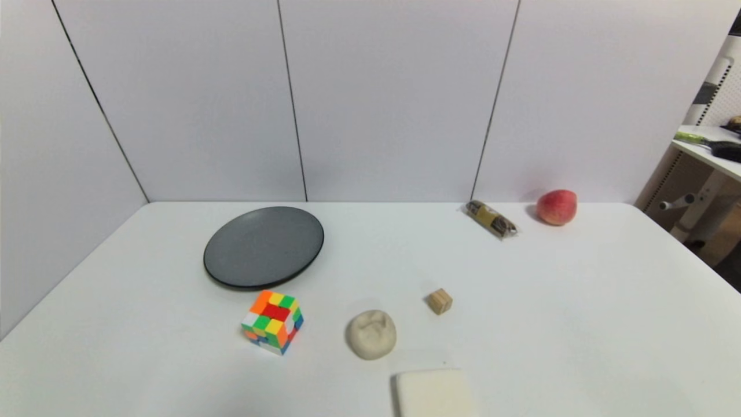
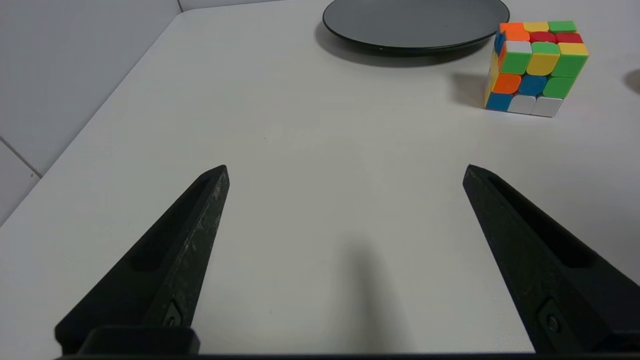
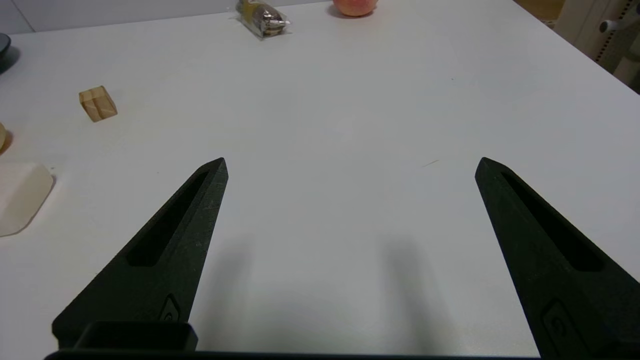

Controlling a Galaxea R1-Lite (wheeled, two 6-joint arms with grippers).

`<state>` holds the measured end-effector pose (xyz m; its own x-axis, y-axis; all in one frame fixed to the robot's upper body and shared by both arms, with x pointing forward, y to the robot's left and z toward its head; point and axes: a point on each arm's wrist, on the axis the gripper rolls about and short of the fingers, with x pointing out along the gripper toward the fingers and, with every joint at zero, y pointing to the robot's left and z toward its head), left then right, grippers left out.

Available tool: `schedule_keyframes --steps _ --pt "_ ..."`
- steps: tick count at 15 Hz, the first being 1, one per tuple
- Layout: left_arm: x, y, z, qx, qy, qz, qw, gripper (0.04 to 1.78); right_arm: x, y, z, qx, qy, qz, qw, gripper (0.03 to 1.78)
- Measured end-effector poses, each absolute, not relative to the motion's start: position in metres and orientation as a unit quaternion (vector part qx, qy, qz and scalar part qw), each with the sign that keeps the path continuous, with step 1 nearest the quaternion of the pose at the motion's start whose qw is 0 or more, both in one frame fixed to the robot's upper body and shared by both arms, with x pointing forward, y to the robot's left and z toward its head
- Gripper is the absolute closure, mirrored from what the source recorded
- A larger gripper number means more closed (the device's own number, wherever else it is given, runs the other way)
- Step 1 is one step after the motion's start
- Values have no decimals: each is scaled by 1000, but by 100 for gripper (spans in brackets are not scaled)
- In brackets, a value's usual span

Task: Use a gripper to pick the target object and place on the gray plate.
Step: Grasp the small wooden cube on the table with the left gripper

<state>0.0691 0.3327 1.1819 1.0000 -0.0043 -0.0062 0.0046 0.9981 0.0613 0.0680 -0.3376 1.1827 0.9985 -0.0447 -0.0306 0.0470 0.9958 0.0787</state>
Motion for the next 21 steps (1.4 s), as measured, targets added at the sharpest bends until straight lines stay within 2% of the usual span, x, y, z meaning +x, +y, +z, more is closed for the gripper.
schedule_keyframes --steps 17,19,21 --pt "72 333 1183 30 20 0 999 13 68 -338 1183 40 14 -23 999 10" --pt "76 333 1190 35 42 -5 998 13 68 -338 1183 40 14 -23 999 10" --pt "80 333 1217 40 44 -17 998 13 68 -338 1183 40 14 -23 999 10"
